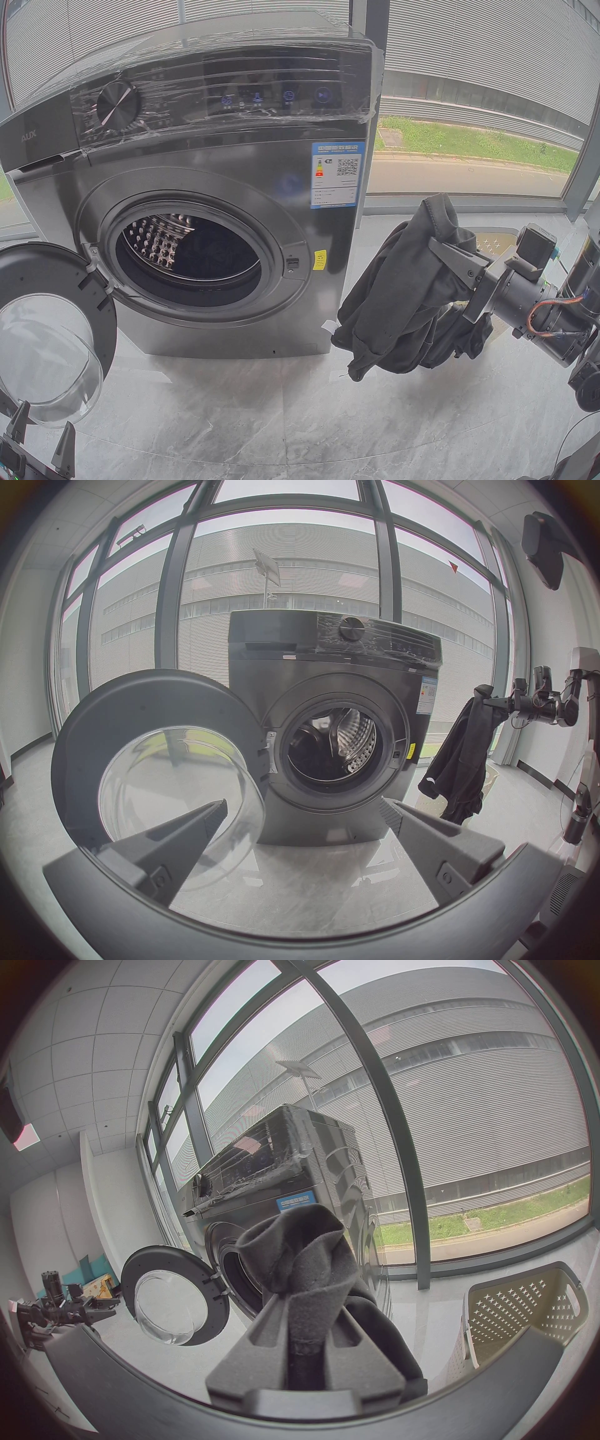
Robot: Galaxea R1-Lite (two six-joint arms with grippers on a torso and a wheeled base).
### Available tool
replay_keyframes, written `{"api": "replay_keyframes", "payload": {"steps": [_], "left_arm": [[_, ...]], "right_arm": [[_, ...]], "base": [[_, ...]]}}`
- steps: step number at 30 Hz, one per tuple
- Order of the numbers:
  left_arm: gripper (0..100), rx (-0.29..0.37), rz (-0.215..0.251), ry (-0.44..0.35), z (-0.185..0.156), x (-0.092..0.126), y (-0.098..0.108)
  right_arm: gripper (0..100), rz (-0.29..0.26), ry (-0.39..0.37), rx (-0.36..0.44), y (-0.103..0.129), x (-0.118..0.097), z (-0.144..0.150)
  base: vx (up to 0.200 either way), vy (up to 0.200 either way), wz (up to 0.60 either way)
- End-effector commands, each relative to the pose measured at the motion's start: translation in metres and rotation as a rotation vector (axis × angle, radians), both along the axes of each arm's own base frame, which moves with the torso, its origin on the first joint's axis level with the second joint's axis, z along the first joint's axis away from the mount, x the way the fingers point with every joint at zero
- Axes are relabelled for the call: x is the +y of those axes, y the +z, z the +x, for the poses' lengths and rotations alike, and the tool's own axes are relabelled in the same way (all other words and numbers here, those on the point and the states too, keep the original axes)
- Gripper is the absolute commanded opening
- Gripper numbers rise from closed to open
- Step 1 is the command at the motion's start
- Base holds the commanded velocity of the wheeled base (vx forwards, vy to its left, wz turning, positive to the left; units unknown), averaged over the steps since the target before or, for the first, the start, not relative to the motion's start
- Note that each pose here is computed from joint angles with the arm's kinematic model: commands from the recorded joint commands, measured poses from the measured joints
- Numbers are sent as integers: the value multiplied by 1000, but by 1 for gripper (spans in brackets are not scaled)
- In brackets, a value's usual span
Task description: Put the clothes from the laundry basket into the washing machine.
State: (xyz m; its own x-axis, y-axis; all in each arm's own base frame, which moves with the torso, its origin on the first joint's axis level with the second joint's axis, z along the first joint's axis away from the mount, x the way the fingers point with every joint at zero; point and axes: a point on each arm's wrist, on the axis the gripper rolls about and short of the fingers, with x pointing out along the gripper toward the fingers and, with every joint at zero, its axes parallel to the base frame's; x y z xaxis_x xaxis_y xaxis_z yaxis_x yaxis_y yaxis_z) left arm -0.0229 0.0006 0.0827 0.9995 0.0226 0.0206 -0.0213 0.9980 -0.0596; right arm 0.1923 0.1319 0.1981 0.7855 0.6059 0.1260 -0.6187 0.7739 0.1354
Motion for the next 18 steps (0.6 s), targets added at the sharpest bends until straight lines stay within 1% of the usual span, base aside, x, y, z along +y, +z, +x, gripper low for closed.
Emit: {"api": "replay_keyframes", "payload": {"steps": [1,5,7,11,13,14,15,18], "left_arm": [[100,1,1,0,0,0,-4],[100,1,1,0,0,0,-4],[100,1,-1,0,0,0,-4],[100,1,-1,0,0,0,-4],[100,1,-1,0,0,0,-4],[100,1,-1,0,0,0,-4],[100,1,1,0,0,0,-4],[100,1,1,0,0,0,-4]], "right_arm": [[0,-5,6,7,-2,1,-1],[0,-13,24,18,-5,4,-3],[0,-8,40,16,-4,5,-3],[0,12,46,7,1,7,-1],[0,26,55,19,1,8,0],[0,26,55,19,1,8,0],[0,45,46,33,1,8,5],[0,41,27,35,0,9,16]], "base": [[0,0,0],[0,0,0],[0,0,0],[-200,0,0],[-200,0,0],[0,0,0],[0,0,0],[0,0,0]]}}
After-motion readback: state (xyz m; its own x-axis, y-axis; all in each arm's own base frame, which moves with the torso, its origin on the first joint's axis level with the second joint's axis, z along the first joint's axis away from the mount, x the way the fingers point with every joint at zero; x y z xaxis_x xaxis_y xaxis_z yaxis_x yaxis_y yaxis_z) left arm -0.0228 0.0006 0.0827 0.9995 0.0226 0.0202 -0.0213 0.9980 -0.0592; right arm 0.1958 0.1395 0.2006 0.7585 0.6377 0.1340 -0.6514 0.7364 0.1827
